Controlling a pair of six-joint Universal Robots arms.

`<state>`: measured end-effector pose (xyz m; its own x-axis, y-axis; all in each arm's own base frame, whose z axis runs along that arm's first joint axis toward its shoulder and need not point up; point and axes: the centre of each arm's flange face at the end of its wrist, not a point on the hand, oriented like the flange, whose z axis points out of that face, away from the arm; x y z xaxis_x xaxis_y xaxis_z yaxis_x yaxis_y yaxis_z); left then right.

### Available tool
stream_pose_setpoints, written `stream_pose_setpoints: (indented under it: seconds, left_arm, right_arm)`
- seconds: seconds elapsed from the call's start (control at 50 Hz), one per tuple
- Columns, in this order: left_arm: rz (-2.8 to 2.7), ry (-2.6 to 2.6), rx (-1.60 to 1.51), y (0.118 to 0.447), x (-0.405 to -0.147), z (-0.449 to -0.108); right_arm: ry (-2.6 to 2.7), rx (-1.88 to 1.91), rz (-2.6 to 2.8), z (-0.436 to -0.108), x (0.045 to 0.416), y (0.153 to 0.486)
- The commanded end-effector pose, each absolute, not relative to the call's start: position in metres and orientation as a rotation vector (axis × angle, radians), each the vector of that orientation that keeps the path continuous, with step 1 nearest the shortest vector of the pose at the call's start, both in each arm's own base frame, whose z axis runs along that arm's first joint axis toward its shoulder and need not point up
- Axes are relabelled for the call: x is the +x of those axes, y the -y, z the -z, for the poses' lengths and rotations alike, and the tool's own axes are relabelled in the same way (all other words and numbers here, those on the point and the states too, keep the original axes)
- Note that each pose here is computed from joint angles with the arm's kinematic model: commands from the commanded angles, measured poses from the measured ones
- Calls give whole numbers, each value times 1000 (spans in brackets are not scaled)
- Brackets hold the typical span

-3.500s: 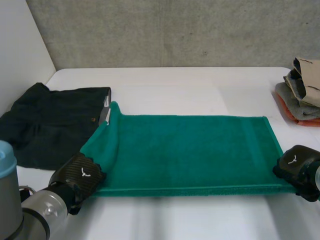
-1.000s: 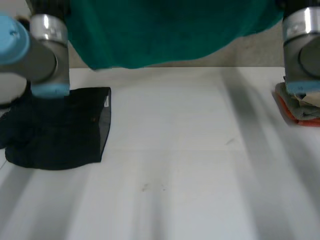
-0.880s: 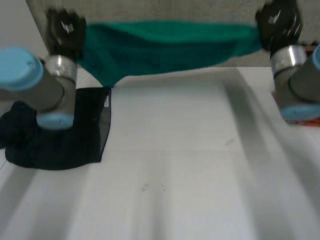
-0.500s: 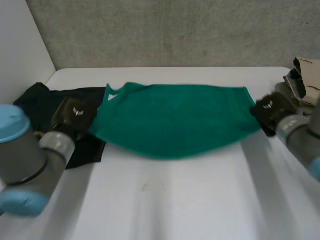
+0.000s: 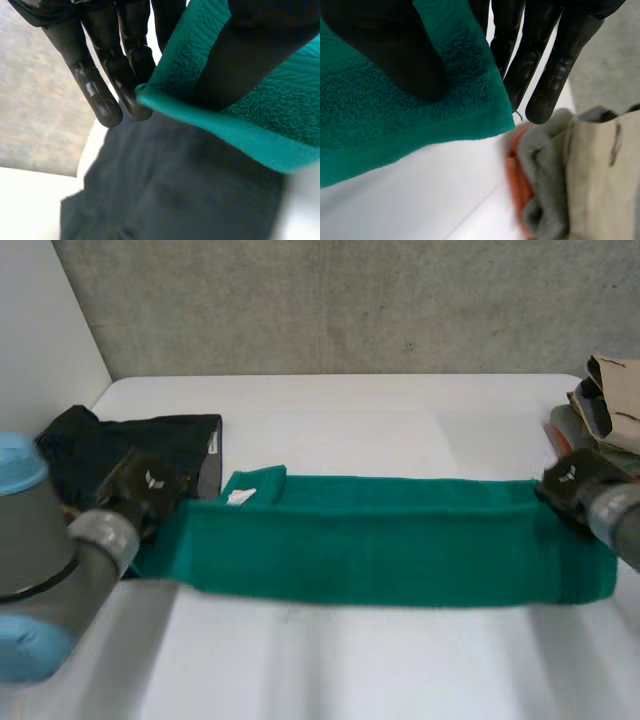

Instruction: Fold the laundry.

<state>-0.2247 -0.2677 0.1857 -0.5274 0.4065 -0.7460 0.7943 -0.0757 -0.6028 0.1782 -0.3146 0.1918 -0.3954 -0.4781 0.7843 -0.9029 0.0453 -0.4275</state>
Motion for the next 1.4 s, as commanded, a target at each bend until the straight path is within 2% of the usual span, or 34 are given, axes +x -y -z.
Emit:
stream_pose_setpoints:
  seconds: [0.02, 0.16, 0.2, 0.22, 0.28, 0.3, 0.32, 0.34, 0.36, 0.38, 0.4, 0.44, 0.46, 0.54, 0.6, 0.84, 0.92, 1.04, 1.06, 1.12, 1.2, 1.22, 1.3, 1.4]
  left_arm:
    - [1780, -1810, 1233, 310, -255, -170]
    - [1792, -1790, 1212, 319, -261, -171]
    - [1827, -1754, 1198, 326, -264, -178]
    - [1856, -1726, 1181, 332, -267, -185]
    - [1996, -1579, 1067, 365, -275, -223]
    - [2042, -1528, 1023, 374, -276, -237]
    - [2142, -1416, 922, 390, -278, -269]
    - [2190, -1354, 865, 396, -277, -288]
    - [2236, -1289, 808, 402, -276, -306]
    - [2286, -1224, 756, 404, -276, -323]
    - [2378, -1105, 647, 409, -273, -352]
    - [2451, -1027, 561, 409, -269, -375]
    - [2527, -956, 483, 406, -264, -396]
    - [2608, -903, 416, 397, -252, -420]
    - [2580, -961, 436, 400, -246, -407]
    - [2372, -1394, 744, 390, -252, -271]
    - [2225, -1612, 858, 369, -248, -206]
    - [2084, -1778, 949, 340, -241, -165]
    - [2027, -1823, 986, 327, -237, -156]
    - [1947, -1832, 1048, 305, -230, -160]
    - [1742, -1857, 1188, 263, -215, -164]
    - [1628, -1900, 1260, 242, -208, -162]
    - [1367, -2039, 1360, 191, -186, -168]
    - [1299, -2094, 1400, 169, -180, -178]
  right_arm:
    - [1840, 1282, -1307, -167, 190, 355]
    - [1785, 1272, -1384, -172, 198, 365]
    - [1735, 1244, -1458, -181, 202, 374]
    - [1650, 1191, -1571, -199, 208, 387]
    - [1477, 1090, -1759, -232, 221, 408]
    - [1327, 987, -1900, -265, 229, 420]
    - [1247, 928, -1971, -283, 232, 425]
    - [1170, 863, -2037, -301, 234, 429]
    - [1098, 803, -2097, -318, 235, 431]
    - [968, 691, -2196, -350, 236, 432]
    - [908, 639, -2239, -365, 235, 430]
    - [822, 565, -2300, -389, 234, 424]
    - [775, 527, -2342, -406, 233, 418]
    - [799, 517, -2367, -411, 231, 413]
    - [890, 568, -2338, -394, 231, 414]
    - [1286, 830, -2161, -283, 238, 407]
    - [1494, 1004, -2034, -216, 243, 392]
    - [1709, 1123, -1844, -179, 232, 368]
    - [1788, 1178, -1756, -167, 228, 357]
    - [1898, 1257, -1624, -159, 223, 335]
    - [2036, 1371, -1400, -177, 205, 287]
    - [2089, 1409, -1287, -184, 192, 267]
    - [2120, 1498, -1070, -194, 160, 229]
    - [2023, 1579, -1038, -196, 149, 219]
